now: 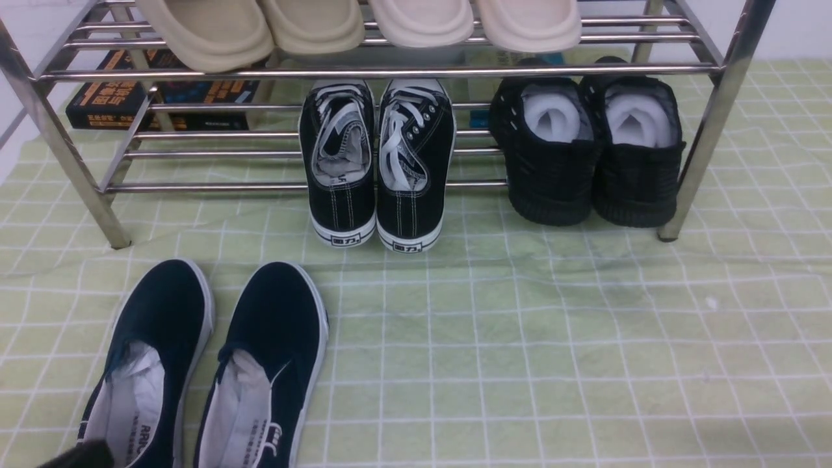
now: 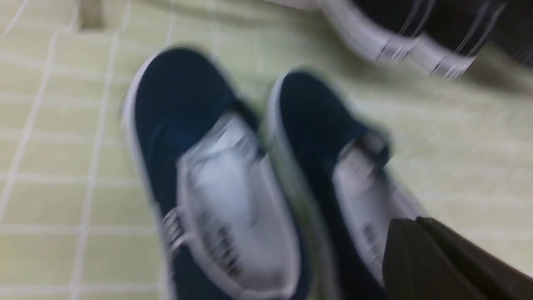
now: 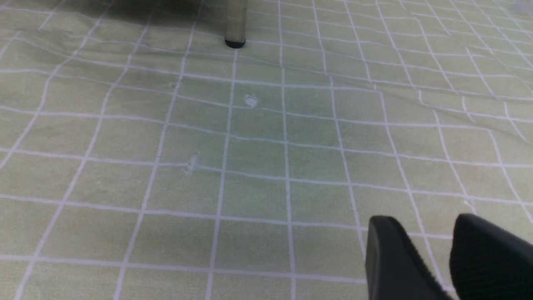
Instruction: Take the shoes off the shelf with your hand from the green coffee tablecloth.
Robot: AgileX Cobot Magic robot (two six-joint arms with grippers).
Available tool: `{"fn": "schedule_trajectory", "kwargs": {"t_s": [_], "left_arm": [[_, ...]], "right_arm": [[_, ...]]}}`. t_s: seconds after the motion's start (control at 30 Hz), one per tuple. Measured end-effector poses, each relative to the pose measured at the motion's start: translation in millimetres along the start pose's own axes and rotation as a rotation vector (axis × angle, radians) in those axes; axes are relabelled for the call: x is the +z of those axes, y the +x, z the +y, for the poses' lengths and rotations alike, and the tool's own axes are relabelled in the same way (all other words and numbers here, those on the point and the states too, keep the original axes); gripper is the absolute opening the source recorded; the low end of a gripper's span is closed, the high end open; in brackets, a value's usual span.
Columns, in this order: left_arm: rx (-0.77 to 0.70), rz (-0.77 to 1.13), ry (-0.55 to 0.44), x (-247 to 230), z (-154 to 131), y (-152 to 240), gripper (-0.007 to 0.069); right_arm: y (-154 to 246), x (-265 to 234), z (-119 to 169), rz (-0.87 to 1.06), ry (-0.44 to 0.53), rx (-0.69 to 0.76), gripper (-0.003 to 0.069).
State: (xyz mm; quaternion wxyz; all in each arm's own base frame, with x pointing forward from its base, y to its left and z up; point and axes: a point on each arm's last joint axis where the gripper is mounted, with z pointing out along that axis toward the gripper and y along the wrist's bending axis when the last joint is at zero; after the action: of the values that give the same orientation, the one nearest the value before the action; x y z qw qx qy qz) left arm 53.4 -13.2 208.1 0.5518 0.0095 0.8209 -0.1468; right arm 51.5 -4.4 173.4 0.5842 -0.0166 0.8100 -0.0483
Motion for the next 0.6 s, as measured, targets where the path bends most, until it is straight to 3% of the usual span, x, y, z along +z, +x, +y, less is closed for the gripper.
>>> {"fn": "schedule_trajectory", "kwargs": {"t_s": [0.37,0.6], "left_arm": [[0.101,-0.083,-0.050,5.4,6.3,12.1,0.0022],[0.119,-0.140,-0.187,8.5,17.8,26.7,0.0030]], "right_arm": [[0.0,0.0,0.0,0.000,0.000,0.000,0.0237],[0.0,0.0,0.0,0.000,0.000,0.000,0.0237]]}}
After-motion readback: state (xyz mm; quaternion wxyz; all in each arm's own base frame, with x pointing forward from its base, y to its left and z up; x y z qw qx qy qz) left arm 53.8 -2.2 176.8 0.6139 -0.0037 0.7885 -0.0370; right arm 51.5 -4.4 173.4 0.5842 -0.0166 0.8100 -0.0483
